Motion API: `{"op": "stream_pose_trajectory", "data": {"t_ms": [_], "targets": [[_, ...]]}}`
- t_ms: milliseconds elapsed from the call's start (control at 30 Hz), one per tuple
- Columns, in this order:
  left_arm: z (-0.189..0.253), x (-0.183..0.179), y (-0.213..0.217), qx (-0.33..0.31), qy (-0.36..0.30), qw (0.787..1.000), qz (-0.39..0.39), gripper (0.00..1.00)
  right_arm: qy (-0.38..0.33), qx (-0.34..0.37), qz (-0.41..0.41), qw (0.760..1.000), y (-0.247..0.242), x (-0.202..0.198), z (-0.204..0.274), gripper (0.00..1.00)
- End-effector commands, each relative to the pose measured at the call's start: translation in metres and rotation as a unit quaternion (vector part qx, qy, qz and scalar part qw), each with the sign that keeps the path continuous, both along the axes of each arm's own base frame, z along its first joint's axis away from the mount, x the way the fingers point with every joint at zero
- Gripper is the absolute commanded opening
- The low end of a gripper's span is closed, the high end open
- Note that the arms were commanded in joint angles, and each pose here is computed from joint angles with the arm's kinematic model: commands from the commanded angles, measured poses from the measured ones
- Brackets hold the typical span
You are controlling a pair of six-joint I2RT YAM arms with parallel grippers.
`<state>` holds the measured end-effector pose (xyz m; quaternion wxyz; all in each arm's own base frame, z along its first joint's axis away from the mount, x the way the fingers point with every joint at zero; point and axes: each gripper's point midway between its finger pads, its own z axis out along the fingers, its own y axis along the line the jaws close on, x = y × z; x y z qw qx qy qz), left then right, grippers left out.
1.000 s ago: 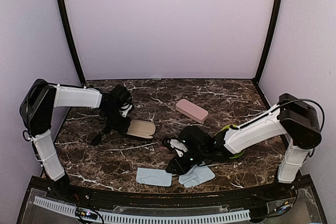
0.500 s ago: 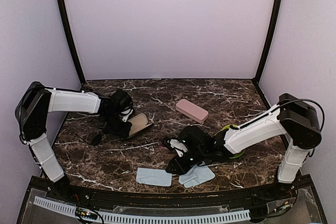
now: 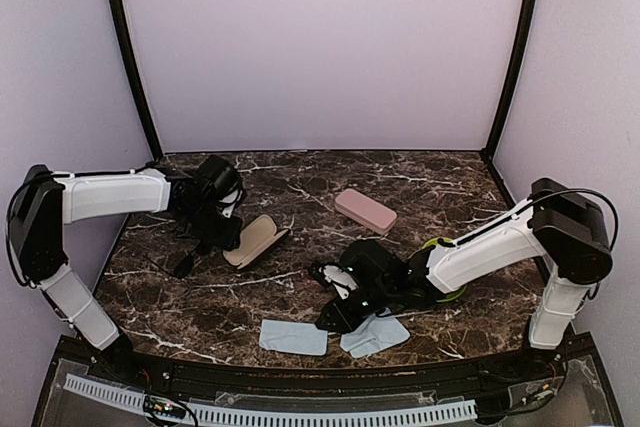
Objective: Organize the sunglasses
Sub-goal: Adjust the opened sunglasses case at the center of the board.
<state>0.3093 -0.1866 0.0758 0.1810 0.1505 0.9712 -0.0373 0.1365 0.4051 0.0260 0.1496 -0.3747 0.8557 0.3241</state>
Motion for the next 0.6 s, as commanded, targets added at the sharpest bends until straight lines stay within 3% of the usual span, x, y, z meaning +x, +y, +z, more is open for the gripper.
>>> {"op": "stream_pose_trajectory", "data": {"t_ms": [0, 300, 567], "targets": [[0.022, -0.012, 0.010, -0.013, -0.020, 1.000, 0.020, 0.33, 0.001, -0.009, 0.008, 1.000, 0.002, 0.002, -0.007, 0.33], [0.004, -0.019, 0.021, 0.000, -0.018, 0.999, 0.034, 0.45, 0.002, -0.007, 0.011, 1.000, 0.004, 0.002, -0.008, 0.33], [-0.018, -0.005, 0.021, 0.010, -0.002, 1.000, 0.027, 0.46, 0.001, -0.009, 0.003, 1.000, -0.002, 0.001, -0.007, 0.33]]}}
